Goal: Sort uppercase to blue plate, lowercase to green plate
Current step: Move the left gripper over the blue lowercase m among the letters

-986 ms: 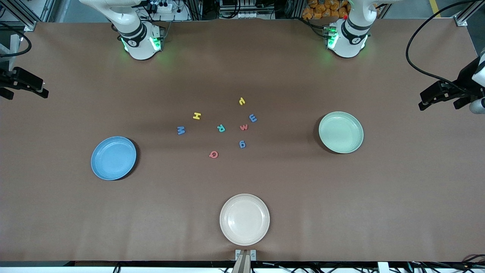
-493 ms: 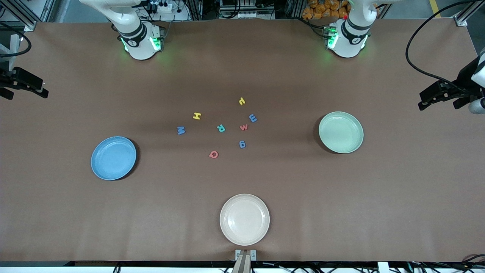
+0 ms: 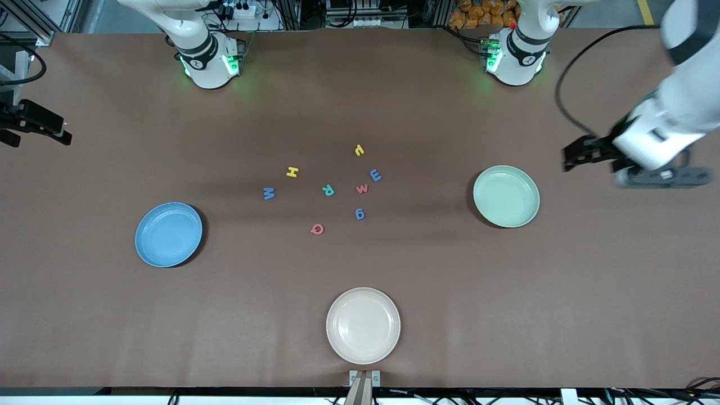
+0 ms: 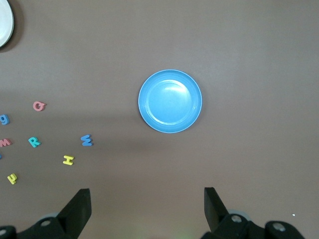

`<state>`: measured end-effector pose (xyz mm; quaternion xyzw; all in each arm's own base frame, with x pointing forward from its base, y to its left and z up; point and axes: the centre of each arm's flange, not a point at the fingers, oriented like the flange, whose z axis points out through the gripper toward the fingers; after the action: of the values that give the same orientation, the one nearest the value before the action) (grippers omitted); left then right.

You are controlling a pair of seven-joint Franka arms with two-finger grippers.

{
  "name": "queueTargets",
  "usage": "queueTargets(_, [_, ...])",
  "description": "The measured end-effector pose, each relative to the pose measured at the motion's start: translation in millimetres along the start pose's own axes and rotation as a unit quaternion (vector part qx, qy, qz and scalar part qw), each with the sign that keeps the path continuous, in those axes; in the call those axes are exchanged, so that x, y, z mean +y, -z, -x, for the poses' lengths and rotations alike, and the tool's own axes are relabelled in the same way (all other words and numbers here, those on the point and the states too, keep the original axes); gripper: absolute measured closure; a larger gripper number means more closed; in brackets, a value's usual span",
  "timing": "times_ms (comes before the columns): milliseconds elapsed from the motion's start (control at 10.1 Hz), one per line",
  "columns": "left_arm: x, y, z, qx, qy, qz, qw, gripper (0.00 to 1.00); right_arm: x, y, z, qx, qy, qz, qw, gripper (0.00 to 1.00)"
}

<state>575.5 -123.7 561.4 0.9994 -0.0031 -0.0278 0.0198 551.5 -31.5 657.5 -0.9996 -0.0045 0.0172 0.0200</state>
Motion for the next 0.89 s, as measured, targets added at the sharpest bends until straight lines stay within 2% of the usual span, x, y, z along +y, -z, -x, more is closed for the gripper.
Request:
queueTargets(395, [59.7, -65.4, -19.7, -0.036, 0.03, 0.033, 0.998, 0.0, 1.7, -5.7, -1.1, -0.005, -0.002, 0.0, 1.0, 0.0])
queueTargets(592, [85.1, -91.2, -29.4, -0.026, 0.053, 0.043, 0.997, 0.0, 2.8, -15.3, -3.4, -0.012, -0.002, -0.001, 1.0, 0.0])
queueTargets(888, [126.2, -128.2, -22.0, -0.013, 0.068, 0.049, 0.996, 0.0, 3.8, -32.7, -8.1, -0.018, -0.003, -0.001, 1.0, 0.0])
